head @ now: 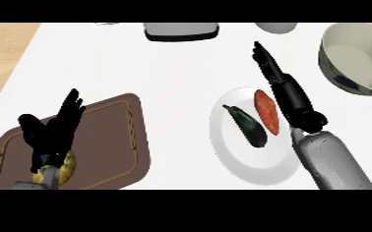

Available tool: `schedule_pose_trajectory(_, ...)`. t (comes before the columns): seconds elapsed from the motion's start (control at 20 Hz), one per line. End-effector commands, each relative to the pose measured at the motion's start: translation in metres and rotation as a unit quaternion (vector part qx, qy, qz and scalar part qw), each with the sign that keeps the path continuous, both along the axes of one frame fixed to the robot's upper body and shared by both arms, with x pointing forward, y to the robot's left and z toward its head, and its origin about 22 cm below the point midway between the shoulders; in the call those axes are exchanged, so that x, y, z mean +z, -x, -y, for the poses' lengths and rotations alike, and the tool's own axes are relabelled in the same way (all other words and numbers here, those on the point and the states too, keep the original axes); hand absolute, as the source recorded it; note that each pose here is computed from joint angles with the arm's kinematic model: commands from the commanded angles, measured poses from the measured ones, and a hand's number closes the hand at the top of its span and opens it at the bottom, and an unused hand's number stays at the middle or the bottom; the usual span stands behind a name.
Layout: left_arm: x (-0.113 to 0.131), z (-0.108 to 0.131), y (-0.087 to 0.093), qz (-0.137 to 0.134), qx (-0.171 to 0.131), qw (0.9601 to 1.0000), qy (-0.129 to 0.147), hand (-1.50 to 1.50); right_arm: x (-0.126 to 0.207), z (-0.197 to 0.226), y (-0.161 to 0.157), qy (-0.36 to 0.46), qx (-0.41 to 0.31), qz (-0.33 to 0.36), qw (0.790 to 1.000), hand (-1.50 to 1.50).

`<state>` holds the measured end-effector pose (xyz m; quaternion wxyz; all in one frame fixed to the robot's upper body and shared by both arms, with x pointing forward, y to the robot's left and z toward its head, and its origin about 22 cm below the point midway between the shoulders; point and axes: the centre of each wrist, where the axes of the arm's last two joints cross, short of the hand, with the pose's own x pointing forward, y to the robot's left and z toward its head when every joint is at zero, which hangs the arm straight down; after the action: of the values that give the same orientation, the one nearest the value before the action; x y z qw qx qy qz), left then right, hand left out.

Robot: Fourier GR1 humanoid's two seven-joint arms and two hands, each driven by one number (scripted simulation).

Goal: Pick the sweet potato from the plate and place it in the bowl

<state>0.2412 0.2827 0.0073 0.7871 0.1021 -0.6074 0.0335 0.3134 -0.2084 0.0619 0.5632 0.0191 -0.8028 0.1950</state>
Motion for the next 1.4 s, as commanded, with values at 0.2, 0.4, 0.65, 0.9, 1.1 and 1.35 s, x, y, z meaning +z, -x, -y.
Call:
schedule_pose_trajectory(0.2,0.062,0.002,-0.032,0.152,-0.049,0.9813,-0.107,0.0,-0.009,0.018,-0.013,-0.129,0.24,-0.081,0.959,1.5)
schedule_pose_trajectory(0.4,0.077,0.015,-0.037,0.188,-0.063,0.9723,-0.125,0.0,-0.014,0.129,-0.029,-0.134,0.061,-0.078,0.986,-1.5)
schedule_pose_trajectory(0.65,0.078,0.025,-0.042,0.176,-0.074,0.9736,-0.124,0.0,-0.007,0.167,-0.026,-0.151,0.238,-0.041,0.959,-1.5)
schedule_pose_trajectory(0.9,0.077,0.029,-0.05,0.18,-0.074,0.9723,-0.13,0.0,0.046,0.19,-0.042,-0.04,0.274,-0.026,0.961,-1.5)
schedule_pose_trajectory(1.1,0.075,0.036,-0.053,0.172,-0.082,0.9735,-0.126,0.0,0.078,0.182,-0.05,0.073,0.299,-0.032,0.951,-1.5)
schedule_pose_trajectory(1.35,0.076,0.034,-0.054,0.173,-0.082,0.9731,-0.128,0.0,0.093,0.159,-0.056,0.204,0.325,-0.032,0.923,-1.5)
